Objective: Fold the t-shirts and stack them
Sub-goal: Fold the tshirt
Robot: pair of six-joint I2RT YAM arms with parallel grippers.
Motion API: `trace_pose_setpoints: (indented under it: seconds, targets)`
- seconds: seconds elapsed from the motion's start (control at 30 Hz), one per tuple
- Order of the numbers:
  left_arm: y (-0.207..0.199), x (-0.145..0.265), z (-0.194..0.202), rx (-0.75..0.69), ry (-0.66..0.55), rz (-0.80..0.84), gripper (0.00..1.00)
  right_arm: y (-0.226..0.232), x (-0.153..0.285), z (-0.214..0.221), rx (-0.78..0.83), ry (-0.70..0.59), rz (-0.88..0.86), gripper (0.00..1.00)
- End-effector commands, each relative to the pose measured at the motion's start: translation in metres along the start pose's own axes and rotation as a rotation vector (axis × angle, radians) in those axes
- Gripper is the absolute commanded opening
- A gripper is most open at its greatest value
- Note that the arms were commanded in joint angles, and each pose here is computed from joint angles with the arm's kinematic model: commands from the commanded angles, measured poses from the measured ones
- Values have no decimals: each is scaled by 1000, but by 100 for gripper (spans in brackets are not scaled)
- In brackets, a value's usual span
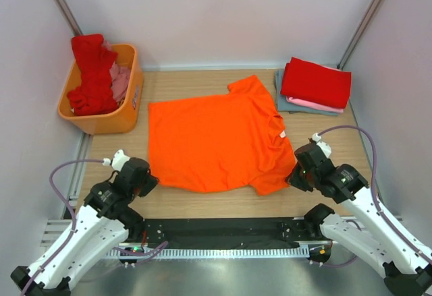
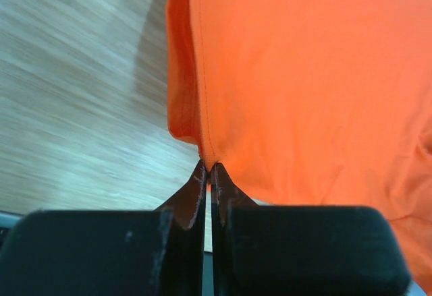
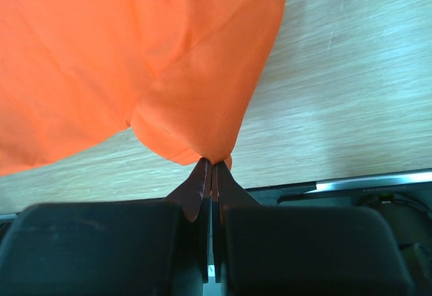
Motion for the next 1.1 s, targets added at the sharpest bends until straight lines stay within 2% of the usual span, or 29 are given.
trace_pose_setpoints:
  seconds: [0.0, 0.2, 0.47, 0.77, 1.07]
  targets:
    - [-12, 22, -17, -36, -29, 25, 0, 8, 11, -22, 23, -82, 9, 1]
    - [-15, 38, -30, -99, -56, 11, 0, 34, 23, -58, 63, -168, 11, 1]
    - [-24, 30, -28, -168, -27, -1, 0, 82, 17, -87, 98, -197, -56, 1]
    - [-38, 4, -38, -324, 36, -83, 0, 106, -20, -121, 153, -186, -21, 1]
    - [-34, -24, -58, -343, 87, -150, 0, 113, -47, -160, 149, -175, -12, 1]
Point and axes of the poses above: each gripper's point midway between its finger pads, its own x axis back along the fingers, its own y axis along the line the jaws close on, z = x × y, the point moved 2 cm from there along x, back along the fingers, and after that the axes turned 1 degree about -x, right-handed, at the moved point
